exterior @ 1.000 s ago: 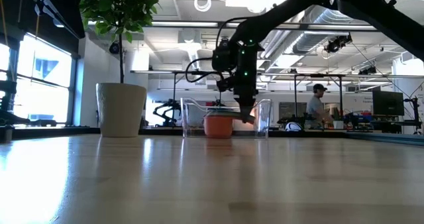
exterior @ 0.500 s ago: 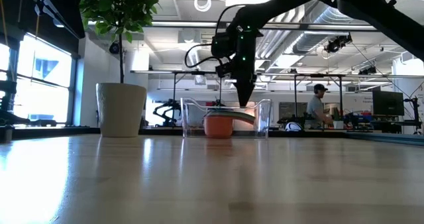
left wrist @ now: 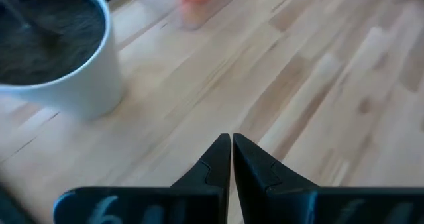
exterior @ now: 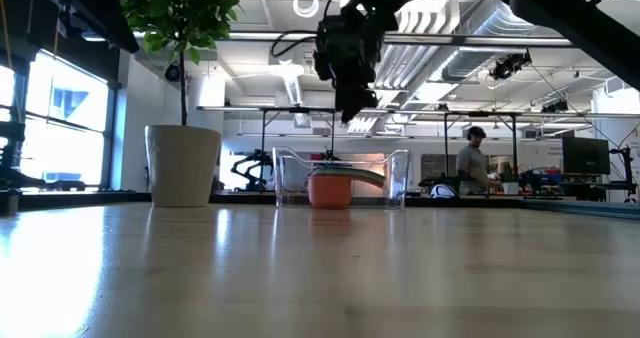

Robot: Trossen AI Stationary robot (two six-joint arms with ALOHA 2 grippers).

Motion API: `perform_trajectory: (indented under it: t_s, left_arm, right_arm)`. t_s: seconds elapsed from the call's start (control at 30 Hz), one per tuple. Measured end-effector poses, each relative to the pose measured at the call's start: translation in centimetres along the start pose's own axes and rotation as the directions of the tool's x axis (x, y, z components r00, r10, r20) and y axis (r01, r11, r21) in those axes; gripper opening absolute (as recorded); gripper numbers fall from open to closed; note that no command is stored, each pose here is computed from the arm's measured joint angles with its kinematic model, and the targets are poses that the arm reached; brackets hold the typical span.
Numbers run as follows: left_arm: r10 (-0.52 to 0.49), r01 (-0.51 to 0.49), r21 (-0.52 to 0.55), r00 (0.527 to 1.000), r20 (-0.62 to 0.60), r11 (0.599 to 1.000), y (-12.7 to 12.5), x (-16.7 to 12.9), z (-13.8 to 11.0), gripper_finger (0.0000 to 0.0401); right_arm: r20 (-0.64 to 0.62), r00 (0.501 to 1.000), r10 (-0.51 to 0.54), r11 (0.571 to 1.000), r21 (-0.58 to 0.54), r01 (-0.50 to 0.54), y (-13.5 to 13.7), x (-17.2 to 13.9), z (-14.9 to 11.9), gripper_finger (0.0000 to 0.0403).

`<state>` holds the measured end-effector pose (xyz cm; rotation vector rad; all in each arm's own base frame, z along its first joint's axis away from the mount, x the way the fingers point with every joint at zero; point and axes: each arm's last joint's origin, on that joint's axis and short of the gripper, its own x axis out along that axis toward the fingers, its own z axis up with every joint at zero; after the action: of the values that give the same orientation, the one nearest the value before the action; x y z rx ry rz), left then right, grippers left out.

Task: Nest measuring cups in basket
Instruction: Return to Home Position

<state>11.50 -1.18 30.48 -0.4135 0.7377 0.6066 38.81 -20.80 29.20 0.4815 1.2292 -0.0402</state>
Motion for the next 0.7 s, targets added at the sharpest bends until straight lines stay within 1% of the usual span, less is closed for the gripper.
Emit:
perform_trajectory:
  t_s: [0.1, 0.23, 0.37, 0.5, 0.57, 0.63, 0.7]
  left_arm:
    - [-0.071, 0.070, 0.012, 0.995, 0.068, 0.997, 0.9, 0.2, -1.0, 0.0010]
    - [-0.157, 0.153, 0.035, 0.974, 0.164, 0.988, 2.2, 0.5, -2.4, 0.0010]
    - [-0.241, 0.229, 0.079, 0.934, 0.262, 0.970, 3.1, 1.1, -3.7, 0.0010]
    - [-0.330, 0.298, 0.146, 0.888, 0.321, 0.943, 3.7, 1.9, -5.0, 0.0010]
    - [-0.361, 0.319, 0.173, 0.863, 0.354, 0.932, 3.9, 2.2, -5.5, 0.0010]
    - [-0.377, 0.319, 0.207, 0.845, 0.379, 0.925, 4.2, 2.6, -6.1, 0.0010]
    - [-0.399, 0.328, 0.233, 0.812, 0.426, 0.916, 4.2, 3.0, -6.4, 0.0010]
  right_arm:
    - [0.028, 0.999, 0.024, 0.999, -0.030, -0.023, 2.2, -0.1, 0.3, 0.0177]
    - [0.059, 0.997, 0.045, 0.997, -0.062, -0.041, 5.2, 0.0, 0.5, 0.0177]
    - [0.117, 0.991, 0.069, 0.993, -0.105, -0.056, 7.9, 0.3, 1.0, 0.0177]
    - [0.179, 0.979, 0.100, 0.991, -0.112, -0.080, 10.3, 0.6, 1.4, 0.0177]
    - [0.199, 0.973, 0.115, 0.990, -0.109, -0.094, 11.4, 0.6, 1.5, 0.0177]
    - [0.223, 0.966, 0.130, 0.988, -0.113, -0.107, 12.5, 0.1, 1.6, 0.0177]
    - [0.254, 0.956, 0.148, 0.986, -0.119, -0.121, 13.6, -0.6, 1.7, 0.0177]
